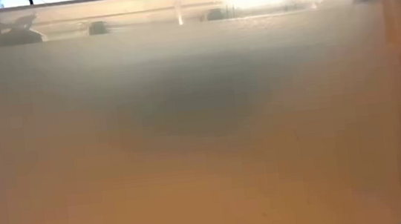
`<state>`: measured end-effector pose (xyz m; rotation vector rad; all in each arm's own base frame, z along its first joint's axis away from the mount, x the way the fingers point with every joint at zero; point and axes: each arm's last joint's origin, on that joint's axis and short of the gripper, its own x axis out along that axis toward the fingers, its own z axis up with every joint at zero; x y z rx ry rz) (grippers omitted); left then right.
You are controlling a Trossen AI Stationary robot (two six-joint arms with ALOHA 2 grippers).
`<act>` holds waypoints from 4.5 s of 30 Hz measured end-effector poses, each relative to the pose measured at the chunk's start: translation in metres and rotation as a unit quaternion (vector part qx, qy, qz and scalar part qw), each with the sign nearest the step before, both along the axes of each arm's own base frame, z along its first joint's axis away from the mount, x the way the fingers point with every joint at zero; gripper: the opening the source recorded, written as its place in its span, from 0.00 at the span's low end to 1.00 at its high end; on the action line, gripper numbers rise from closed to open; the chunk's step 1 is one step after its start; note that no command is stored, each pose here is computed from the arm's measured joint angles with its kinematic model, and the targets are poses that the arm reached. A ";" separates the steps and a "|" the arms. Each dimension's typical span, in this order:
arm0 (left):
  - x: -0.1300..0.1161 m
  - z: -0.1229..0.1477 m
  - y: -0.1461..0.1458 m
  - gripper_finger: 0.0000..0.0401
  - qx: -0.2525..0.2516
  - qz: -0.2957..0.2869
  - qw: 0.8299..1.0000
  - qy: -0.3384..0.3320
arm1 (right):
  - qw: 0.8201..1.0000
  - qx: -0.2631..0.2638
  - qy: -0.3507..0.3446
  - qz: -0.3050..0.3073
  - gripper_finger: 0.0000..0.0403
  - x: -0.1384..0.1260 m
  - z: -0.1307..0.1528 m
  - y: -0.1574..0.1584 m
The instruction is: Pick and place Granola Bars by type
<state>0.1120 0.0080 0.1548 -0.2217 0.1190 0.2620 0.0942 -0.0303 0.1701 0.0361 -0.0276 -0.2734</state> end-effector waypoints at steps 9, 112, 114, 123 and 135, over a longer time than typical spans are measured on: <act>0.000 0.000 0.000 0.29 0.000 0.000 1.000 0.000 | 1.000 0.000 0.000 0.000 0.32 0.000 0.000 0.000; 0.000 0.000 0.000 0.29 0.000 0.000 1.000 0.000 | 0.997 0.004 -0.070 -0.023 0.32 -0.001 0.013 -0.001; 0.000 0.000 0.000 0.29 0.000 0.000 1.000 0.000 | 0.995 0.041 -0.084 -0.020 0.32 -0.002 0.013 -0.001; 0.000 0.000 0.000 0.29 0.000 0.000 1.000 0.000 | 0.991 0.077 -0.112 -0.017 0.32 -0.002 0.016 -0.001; 0.000 0.000 0.000 0.29 0.000 0.000 1.000 0.000 | 0.936 0.156 0.138 -0.284 0.32 0.008 0.042 -0.021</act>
